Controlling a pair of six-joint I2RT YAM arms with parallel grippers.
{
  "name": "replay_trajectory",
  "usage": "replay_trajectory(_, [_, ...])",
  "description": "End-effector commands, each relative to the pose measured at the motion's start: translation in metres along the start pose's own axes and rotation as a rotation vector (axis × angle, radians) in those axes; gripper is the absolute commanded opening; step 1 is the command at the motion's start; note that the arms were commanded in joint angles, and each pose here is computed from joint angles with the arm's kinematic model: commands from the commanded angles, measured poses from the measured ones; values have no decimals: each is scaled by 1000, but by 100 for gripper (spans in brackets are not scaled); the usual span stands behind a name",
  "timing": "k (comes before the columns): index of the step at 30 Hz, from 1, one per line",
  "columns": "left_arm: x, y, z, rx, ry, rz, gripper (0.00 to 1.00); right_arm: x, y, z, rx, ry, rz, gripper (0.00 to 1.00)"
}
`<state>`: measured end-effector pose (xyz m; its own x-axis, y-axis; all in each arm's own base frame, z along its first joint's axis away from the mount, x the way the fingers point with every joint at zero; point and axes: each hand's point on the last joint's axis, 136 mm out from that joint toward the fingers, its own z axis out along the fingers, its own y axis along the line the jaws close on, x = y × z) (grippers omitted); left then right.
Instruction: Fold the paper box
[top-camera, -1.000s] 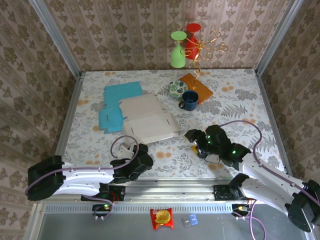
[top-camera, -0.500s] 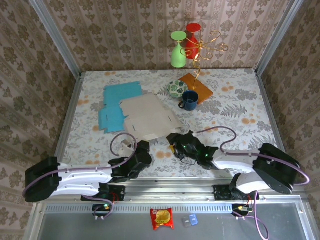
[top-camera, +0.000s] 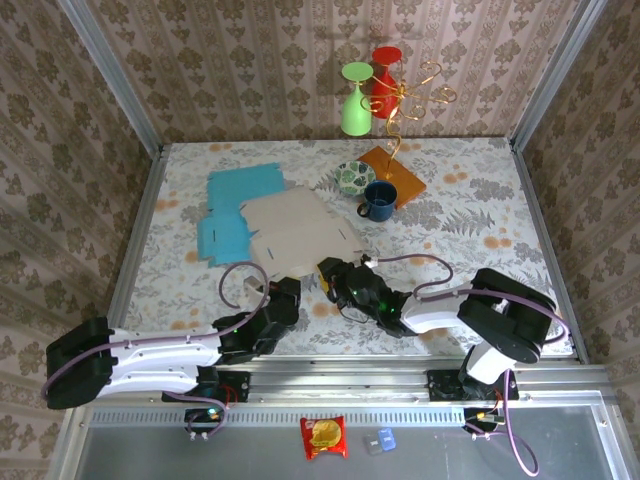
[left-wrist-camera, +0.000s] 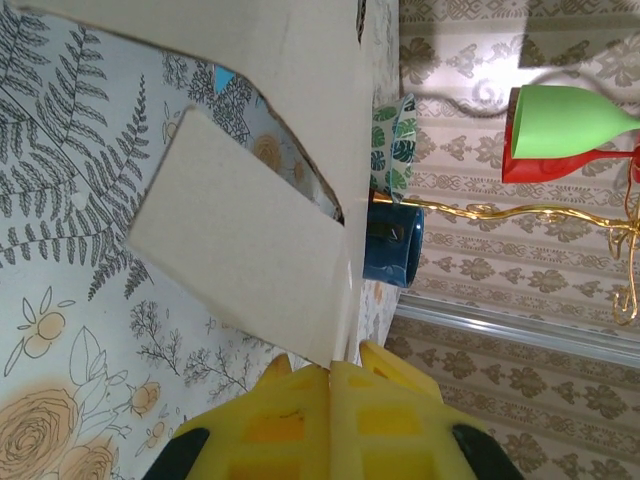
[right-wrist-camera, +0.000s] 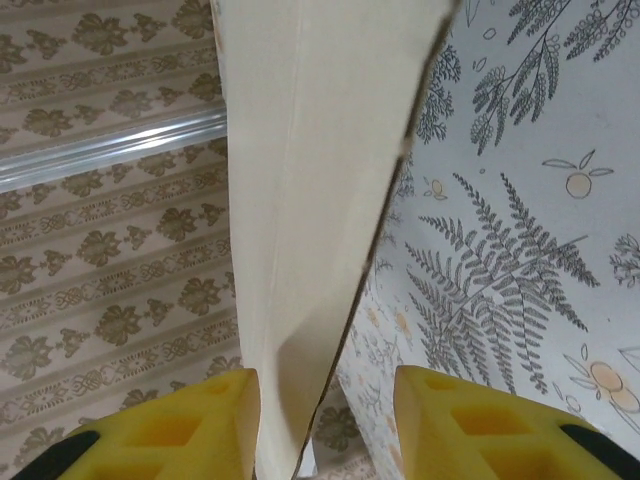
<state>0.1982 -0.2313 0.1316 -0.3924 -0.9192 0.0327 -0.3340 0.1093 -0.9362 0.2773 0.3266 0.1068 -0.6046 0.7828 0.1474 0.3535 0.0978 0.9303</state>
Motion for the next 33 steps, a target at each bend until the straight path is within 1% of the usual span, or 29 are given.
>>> replay_trajectory(1, [1, -4, 0, 12, 13, -2, 0, -5, 21, 6, -97, -54, 28, 38])
replay_trajectory(12, [-4, -4, -3, 15, 12, -9, 0, -6, 28, 9, -105, -70, 29, 23])
replay_trajectory(16, [-5, -5, -5, 14, 11, -9, 0, -5, 31, 11, -113, -71, 37, 13])
replay_trajectory(20, [-8, -9, -7, 19, 12, 0, 0, -5, 44, 10, -121, -69, 30, 3])
replay_trajectory(21, [-9, -10, -9, 17, 13, 4, 2, -4, 49, 10, -114, -62, 31, 0])
replay_trajectory(22, [-10, -13, -10, 18, 14, 15, 8, -3, 52, 10, -98, -55, 32, 0])
replay_trajectory(25, [-17, -29, -23, 15, 10, 84, 38, -5, 74, 4, -54, -64, 6, 0])
replay_trajectory(27, [-27, -49, -37, 26, -6, 164, 54, -8, 99, -3, -53, -73, -26, 0])
replay_trajectory(30, [-46, -80, -62, 41, -41, 288, 67, -14, 136, -12, -83, -95, -33, 0])
replay_trajectory(33, [-66, -109, -85, 78, -79, 382, 74, -18, 172, -20, -118, -112, -39, 0])
